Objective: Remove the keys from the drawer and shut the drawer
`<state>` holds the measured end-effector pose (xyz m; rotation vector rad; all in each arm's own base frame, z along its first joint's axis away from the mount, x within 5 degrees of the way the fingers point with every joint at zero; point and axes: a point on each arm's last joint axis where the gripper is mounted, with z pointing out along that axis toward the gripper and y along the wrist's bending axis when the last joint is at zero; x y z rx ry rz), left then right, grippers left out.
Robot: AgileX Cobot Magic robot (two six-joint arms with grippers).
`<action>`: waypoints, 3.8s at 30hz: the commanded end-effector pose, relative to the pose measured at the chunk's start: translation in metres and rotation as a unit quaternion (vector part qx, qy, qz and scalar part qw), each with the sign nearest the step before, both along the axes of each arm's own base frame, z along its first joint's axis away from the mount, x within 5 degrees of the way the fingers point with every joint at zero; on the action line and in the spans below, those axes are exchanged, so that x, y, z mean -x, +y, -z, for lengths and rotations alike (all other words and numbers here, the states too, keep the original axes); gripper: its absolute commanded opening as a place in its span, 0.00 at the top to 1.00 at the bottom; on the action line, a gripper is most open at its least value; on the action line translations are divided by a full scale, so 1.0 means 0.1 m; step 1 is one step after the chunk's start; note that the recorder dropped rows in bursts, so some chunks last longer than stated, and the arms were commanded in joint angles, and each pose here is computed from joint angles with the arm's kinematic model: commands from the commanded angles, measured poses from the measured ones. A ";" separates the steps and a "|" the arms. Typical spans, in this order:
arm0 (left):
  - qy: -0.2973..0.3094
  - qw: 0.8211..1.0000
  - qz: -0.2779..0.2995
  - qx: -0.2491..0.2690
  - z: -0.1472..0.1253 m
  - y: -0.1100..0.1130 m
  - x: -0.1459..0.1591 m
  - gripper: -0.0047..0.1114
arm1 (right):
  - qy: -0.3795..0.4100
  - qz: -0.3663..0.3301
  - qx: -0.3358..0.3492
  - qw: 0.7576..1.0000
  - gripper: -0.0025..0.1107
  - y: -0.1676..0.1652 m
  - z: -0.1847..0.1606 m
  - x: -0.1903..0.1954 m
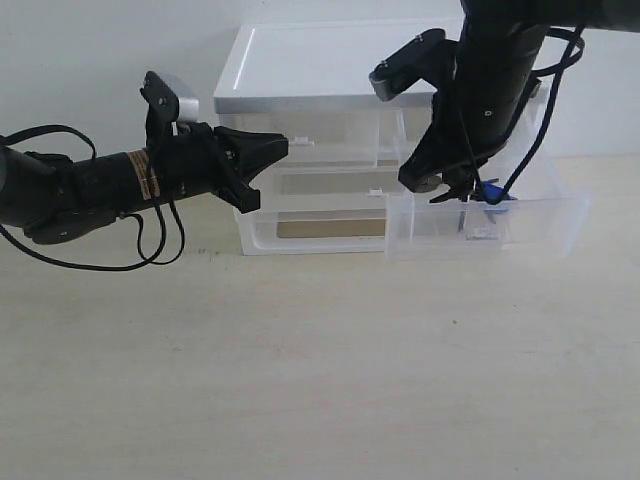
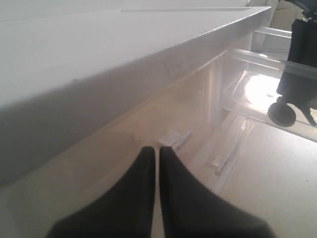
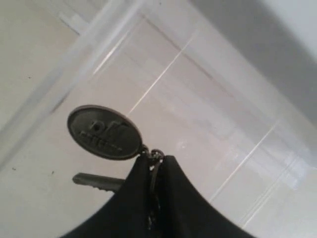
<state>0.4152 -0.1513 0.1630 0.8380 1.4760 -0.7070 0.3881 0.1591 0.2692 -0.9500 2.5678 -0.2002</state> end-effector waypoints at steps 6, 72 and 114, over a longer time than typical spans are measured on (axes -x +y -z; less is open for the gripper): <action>0.027 0.996 -0.084 0.007 0.01 0.12 -0.16 0.92 | -0.065 -0.008 -0.029 0.997 0.98 -0.06 -0.40 0.10; 0.028 0.996 -0.084 0.009 0.01 0.12 -0.16 0.92 | -0.055 0.047 -0.031 0.997 0.98 -0.11 -0.37 0.11; -0.041 0.999 0.026 -0.017 -0.91 0.10 0.48 0.92 | -0.175 -0.107 -0.245 0.948 0.98 -0.08 -1.48 1.56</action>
